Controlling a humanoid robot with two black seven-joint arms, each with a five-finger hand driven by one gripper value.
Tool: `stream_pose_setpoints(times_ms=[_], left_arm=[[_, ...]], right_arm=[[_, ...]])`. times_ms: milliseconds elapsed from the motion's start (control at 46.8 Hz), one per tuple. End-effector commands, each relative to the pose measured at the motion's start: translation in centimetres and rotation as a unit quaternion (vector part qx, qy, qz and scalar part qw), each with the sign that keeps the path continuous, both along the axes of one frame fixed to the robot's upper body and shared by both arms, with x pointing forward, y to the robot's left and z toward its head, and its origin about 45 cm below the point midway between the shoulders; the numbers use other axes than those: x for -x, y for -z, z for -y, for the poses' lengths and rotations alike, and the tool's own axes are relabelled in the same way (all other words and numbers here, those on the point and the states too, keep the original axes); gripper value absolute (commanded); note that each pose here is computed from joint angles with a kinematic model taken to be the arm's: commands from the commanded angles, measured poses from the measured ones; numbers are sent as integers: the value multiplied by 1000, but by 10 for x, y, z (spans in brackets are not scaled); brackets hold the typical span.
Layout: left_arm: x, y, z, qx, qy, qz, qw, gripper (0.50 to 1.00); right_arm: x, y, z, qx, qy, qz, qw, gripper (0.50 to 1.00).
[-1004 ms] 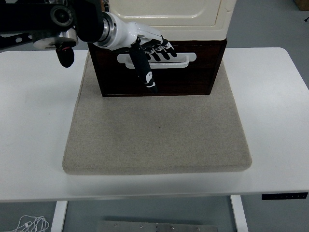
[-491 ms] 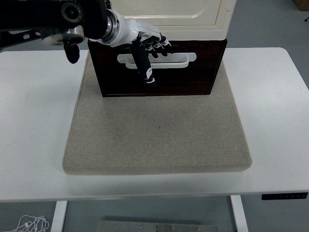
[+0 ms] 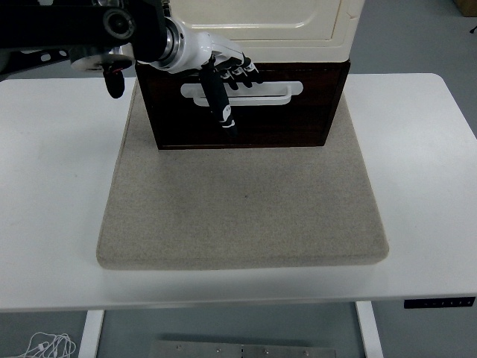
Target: Open the drawer under the combination cabinet
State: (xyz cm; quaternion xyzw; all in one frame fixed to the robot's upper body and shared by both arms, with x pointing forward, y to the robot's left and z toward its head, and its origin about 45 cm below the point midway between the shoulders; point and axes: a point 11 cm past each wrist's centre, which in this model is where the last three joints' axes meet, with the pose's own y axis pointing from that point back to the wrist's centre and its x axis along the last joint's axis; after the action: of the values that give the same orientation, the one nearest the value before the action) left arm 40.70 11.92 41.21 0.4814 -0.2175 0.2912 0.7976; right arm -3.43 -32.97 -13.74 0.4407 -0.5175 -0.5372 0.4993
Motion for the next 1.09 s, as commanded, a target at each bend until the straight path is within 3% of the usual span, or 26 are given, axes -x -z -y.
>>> stream_pose_setpoints(times_ms=[0,940,1068], left_arm=[[-1,-1,-1,-1,-2,2,1000,1000],[-7,14,-4,-7,-10,-9,1000,1000],[-4,28,10,-14,4,-21,1000,1000]], right_arm=[[0,0,0,1,0,0,1000,926],[0,0,0,1,0,0,1000,928],[0,0,0,0,0,0,1000,926]])
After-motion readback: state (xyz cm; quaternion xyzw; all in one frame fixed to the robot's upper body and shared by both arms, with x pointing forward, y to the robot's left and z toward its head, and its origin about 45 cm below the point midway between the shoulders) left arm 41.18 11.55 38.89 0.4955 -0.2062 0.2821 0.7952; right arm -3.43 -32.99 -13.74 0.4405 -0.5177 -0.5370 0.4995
